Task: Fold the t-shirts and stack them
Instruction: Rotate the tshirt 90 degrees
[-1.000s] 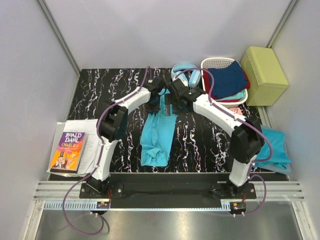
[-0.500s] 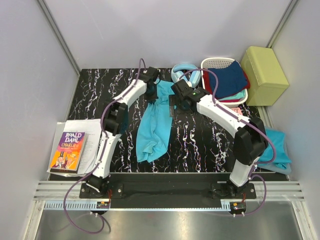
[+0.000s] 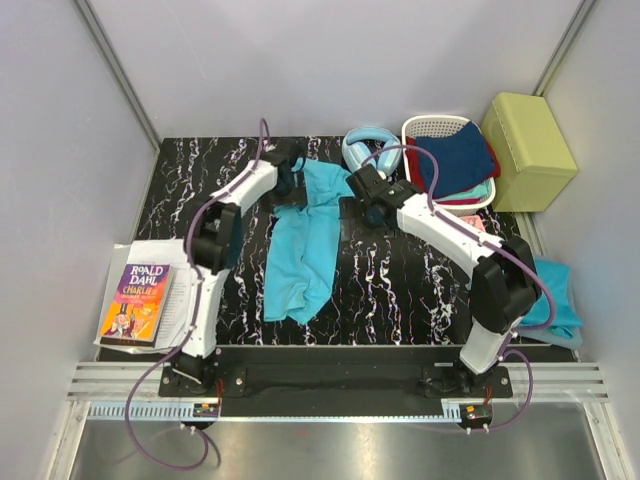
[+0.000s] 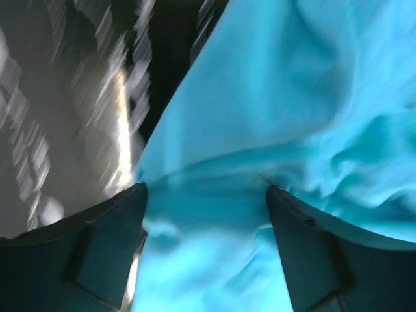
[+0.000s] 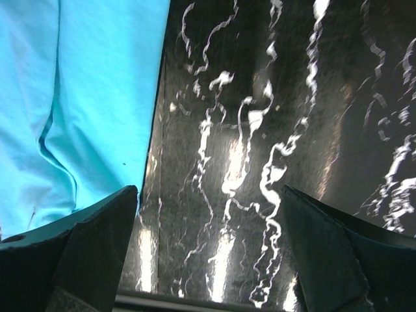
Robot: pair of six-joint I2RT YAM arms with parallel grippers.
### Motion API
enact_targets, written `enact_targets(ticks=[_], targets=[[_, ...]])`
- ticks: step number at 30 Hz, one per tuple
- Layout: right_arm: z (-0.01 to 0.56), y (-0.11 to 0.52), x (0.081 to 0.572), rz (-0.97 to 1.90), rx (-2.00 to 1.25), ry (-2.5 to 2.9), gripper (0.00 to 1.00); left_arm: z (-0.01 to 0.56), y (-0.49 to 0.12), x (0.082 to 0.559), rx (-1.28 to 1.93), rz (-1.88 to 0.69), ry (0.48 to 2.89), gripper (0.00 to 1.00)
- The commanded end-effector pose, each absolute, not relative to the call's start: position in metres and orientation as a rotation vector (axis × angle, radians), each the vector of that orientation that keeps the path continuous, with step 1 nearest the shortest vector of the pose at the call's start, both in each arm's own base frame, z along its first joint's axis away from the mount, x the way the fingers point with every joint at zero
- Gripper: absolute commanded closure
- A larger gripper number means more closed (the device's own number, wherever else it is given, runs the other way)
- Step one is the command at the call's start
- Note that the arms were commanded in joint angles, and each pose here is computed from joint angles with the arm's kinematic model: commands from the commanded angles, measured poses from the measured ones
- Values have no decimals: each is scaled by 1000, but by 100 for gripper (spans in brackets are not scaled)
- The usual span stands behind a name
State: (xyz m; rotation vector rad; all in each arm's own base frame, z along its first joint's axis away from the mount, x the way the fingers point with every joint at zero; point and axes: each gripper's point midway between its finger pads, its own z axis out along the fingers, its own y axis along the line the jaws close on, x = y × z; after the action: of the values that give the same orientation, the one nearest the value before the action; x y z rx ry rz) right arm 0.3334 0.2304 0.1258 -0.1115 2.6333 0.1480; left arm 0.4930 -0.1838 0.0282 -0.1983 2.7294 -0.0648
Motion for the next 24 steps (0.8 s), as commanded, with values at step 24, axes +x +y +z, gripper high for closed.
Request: enact_targets(ticks=[24], targets=[[93, 269, 235, 323, -204, 2689, 1, 118, -148, 416, -144, 31, 2584, 24]])
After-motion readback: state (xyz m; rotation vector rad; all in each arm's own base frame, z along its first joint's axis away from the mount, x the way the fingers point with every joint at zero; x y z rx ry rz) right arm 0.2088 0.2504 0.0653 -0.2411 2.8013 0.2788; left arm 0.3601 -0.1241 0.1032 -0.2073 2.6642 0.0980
